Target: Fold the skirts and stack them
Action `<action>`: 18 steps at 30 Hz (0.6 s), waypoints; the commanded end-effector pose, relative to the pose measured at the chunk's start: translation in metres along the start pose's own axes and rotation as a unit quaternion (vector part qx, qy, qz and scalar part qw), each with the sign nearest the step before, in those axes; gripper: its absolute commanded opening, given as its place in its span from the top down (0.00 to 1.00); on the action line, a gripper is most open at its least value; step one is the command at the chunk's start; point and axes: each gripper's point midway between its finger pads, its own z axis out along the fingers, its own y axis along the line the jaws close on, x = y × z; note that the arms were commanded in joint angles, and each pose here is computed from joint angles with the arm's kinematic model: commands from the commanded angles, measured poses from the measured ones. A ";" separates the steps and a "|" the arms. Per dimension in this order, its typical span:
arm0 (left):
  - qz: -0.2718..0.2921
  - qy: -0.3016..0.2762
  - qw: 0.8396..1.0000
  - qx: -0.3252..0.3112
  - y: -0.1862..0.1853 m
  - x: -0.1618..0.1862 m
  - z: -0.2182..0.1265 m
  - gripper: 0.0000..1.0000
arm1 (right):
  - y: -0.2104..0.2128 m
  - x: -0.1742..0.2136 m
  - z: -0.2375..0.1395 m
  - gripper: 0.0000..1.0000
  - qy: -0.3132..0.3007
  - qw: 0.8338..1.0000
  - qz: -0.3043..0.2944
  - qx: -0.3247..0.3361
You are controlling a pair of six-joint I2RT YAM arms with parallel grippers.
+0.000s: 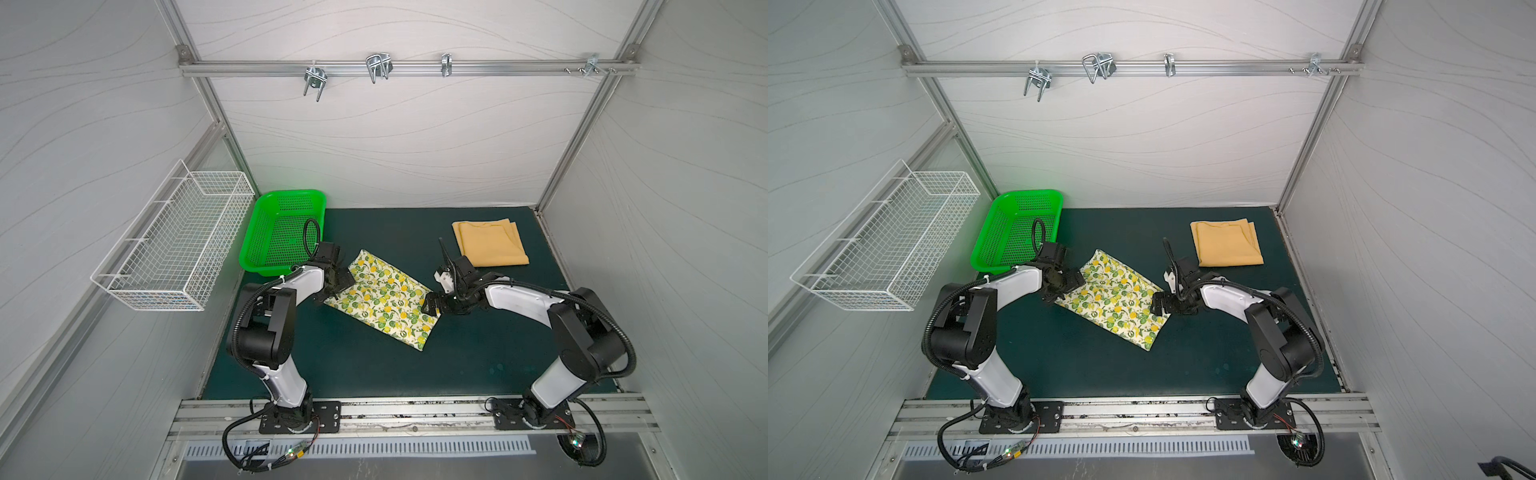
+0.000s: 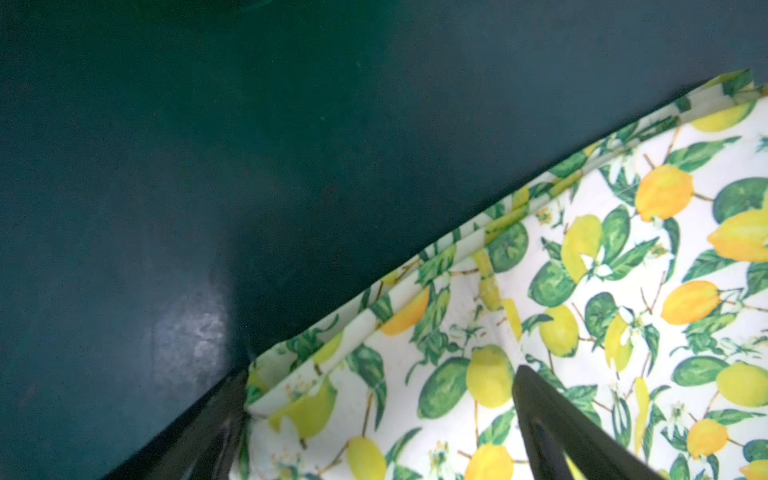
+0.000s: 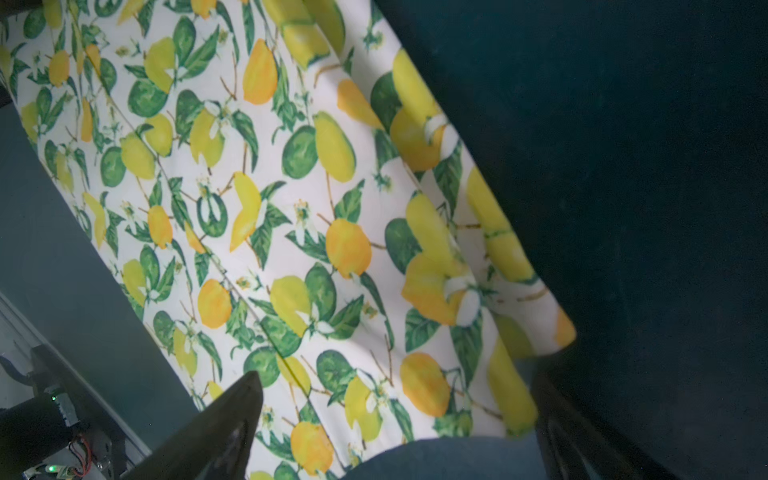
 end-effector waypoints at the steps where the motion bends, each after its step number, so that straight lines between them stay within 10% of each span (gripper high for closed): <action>1: -0.017 0.007 1.000 -0.010 0.011 0.011 0.011 0.01 | 0.002 -0.017 0.001 0.01 -0.014 1.000 0.010 -0.014; 18: -0.012 0.003 0.999 0.035 0.006 0.086 -0.011 0.01 | -0.010 -0.052 0.010 0.01 -0.018 0.999 0.036 -0.034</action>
